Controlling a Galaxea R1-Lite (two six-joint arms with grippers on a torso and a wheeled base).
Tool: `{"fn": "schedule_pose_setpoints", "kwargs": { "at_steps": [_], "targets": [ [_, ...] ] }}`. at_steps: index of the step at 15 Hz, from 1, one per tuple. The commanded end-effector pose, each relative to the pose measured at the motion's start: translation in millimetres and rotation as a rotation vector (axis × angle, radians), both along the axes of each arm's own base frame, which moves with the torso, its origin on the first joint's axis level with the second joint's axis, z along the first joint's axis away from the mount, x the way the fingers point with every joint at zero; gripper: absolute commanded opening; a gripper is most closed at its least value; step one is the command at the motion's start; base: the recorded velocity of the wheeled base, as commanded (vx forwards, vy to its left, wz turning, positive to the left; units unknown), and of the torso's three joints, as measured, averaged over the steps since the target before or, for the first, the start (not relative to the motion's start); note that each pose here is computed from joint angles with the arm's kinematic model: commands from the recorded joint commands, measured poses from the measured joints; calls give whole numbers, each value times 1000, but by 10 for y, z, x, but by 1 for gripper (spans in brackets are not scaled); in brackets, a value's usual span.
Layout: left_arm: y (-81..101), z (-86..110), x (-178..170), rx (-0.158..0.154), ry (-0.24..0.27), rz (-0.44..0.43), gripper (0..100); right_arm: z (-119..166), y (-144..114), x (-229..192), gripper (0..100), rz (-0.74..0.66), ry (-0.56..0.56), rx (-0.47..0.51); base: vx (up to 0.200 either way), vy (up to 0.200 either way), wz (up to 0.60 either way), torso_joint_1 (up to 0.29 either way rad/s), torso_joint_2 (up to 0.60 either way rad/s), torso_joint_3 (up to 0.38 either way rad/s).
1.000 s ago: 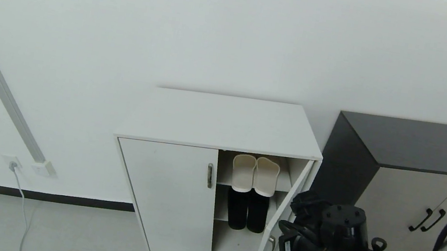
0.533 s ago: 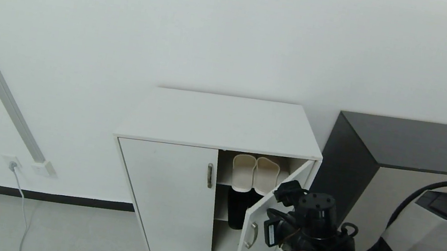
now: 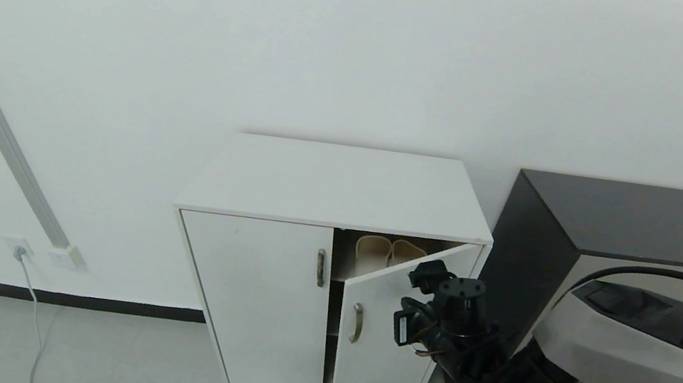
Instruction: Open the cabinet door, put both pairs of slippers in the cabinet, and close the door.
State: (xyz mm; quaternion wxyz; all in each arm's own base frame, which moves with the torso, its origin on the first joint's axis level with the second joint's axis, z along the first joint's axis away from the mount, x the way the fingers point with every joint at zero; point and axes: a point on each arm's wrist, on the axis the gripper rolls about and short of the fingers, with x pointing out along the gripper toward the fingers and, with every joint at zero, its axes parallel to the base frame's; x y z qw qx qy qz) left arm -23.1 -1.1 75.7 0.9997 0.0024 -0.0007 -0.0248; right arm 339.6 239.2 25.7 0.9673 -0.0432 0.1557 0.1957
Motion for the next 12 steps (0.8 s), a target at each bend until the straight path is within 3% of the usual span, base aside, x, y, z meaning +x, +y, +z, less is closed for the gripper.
{"fn": "schedule_pose_setpoints", "kwargs": {
  "at_steps": [1, 12],
  "targets": [
    [0, 0, 1, 0, 1, -1, 0, -103, 2, 132, 0, -18, -2, 1, 0, 0, 0, 0, 0, 0],
    [0, 0, 1, 0, 1, -1, 0, -58, 22, 559, 0, -66, -24, 17, 0, 0, 0, 0, 0, 0]
  ]
}}
